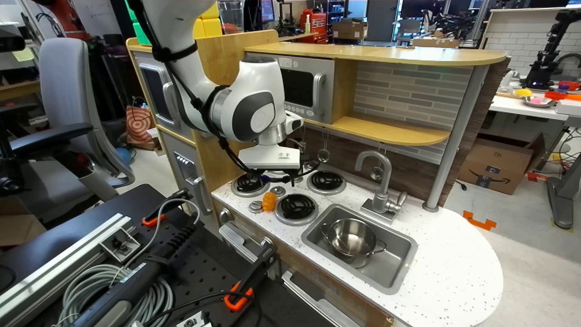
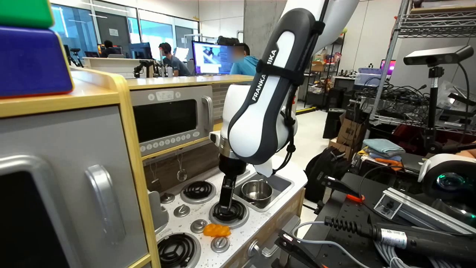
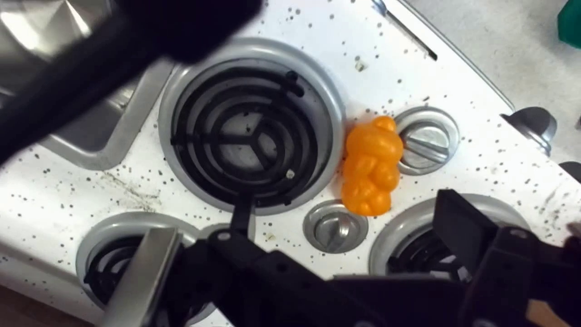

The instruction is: Place the orange toy in the pot

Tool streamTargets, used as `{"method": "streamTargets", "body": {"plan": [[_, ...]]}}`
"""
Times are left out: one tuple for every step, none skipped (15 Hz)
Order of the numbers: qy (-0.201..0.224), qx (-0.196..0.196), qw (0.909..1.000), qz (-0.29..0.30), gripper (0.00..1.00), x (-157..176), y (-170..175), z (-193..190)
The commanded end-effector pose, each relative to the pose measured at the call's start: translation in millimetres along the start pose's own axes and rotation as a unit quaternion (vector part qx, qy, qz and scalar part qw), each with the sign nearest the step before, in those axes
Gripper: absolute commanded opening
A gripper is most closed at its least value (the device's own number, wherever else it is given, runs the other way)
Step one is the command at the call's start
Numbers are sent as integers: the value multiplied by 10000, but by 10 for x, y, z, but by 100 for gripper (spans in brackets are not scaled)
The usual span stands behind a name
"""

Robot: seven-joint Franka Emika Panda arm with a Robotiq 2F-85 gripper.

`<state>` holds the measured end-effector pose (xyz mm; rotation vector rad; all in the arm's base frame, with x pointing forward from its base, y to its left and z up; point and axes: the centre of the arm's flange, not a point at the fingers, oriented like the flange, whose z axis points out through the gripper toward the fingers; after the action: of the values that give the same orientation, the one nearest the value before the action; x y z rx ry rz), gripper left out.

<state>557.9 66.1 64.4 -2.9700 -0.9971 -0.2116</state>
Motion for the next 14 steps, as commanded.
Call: {"method": "streamTargets", "body": {"plan": [[-493,72,9987,57,100,29,-163,91],[-579,130,9982,93,100,19,-201,131],[-624,183,9978,137,100,25,-236,166],[-650,247,9974,199,100,29,-260,202],[-673,283,9970,257,100,27,-276,234],[-696,303,9965,338,100,28,-287,270],[-681,317,9963,423,100,32,-296,319],[-624,341,9963,474,100,41,-304,365],[-583,348,9965,488,100,59,-314,412],[-514,406,9967,475,100,68,-333,398],[-618,323,9967,404,100,-25,-342,312],[-604,353,9967,408,100,-5,-361,338],[-596,367,9967,413,100,6,-369,351],[-588,368,9967,414,100,16,-368,354]]}}
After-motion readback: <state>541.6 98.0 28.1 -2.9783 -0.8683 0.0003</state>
